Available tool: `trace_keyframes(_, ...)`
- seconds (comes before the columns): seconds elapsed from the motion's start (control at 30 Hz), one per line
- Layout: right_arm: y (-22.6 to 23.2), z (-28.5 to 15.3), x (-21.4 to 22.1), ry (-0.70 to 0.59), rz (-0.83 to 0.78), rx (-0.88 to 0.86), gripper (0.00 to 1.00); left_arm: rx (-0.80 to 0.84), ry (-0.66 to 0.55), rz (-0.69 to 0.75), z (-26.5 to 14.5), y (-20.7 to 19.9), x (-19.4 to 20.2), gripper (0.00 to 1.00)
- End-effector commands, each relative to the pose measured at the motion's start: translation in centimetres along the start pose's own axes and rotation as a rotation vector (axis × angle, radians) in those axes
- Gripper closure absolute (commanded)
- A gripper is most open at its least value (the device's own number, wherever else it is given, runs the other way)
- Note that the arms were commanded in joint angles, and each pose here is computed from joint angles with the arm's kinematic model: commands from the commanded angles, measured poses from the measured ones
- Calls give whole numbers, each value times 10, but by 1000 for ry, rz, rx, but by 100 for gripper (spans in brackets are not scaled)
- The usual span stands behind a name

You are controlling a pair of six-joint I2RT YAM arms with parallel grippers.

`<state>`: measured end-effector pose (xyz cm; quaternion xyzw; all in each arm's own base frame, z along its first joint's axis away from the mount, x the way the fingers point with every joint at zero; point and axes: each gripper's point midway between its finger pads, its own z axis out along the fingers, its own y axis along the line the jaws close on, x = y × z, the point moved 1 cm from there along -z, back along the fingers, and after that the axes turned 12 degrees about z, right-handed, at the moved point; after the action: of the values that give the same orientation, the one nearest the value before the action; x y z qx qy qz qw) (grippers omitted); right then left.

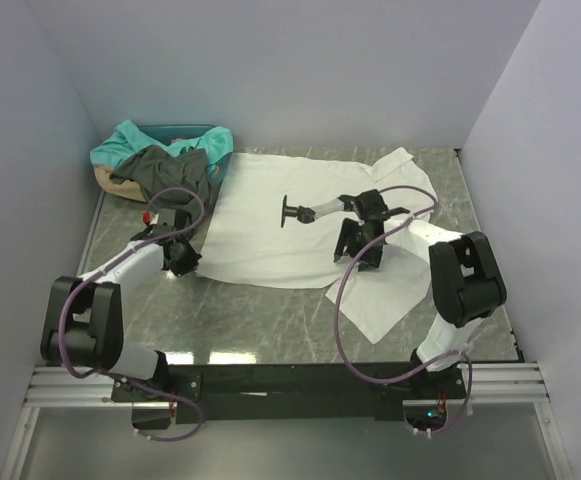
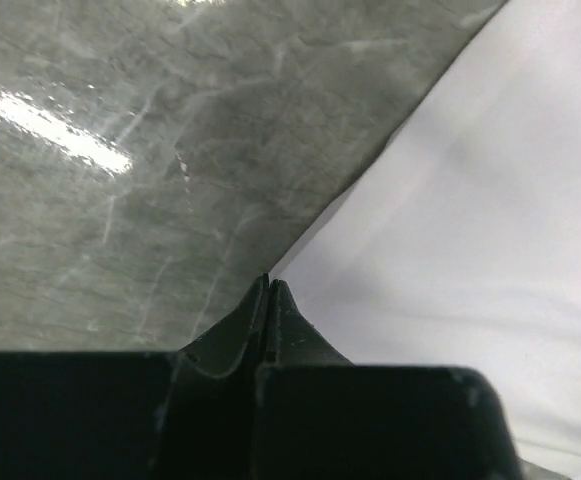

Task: Fold and stack the t-shirts
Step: Fold the tshirt

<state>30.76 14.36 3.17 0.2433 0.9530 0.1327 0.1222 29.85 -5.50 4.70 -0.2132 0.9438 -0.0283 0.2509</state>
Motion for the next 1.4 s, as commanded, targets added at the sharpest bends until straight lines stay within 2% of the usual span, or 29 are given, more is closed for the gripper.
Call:
trace_keyframes(0.0,23,10,-10,-15,-2,-47,22,-20,-34,26,3,4,-18,99)
trace_keyframes(0.3,41,13,-38,-55,-64,-35,23,27,-45,38,14,-12,-40,99)
trace_keyframes(0.5,61,-32,-60,-170,-117,-73,23,68,-55,48,11,-24,-51,99)
trace_keyframes(0.67,25,-54,-18,-167,-129,-41,23,79,-64,54,6,-26,-55,99)
trace_keyframes(0.7,2,-43,4,-134,-136,11,23,77,-61,54,6,-26,-54,99)
trace_keyframes(0.77,-11,-44,28,-118,-130,13,24,82,-63,52,5,-26,-55,99)
trace_keyframes(0.8,-26,-36,53,-73,-152,46,24,84,-63,52,5,-26,-54,99)
trace_keyframes(0.93,-48,-31,108,-5,-166,77,25,108,-63,51,1,-30,-55,99)
trace_keyframes(1.0,-46,-32,122,2,-174,68,26,110,-61,54,1,-31,-54,99)
trace_keyframes(1.37,-46,-34,136,-5,-267,148,31,109,-53,60,-1,-27,-47,99)
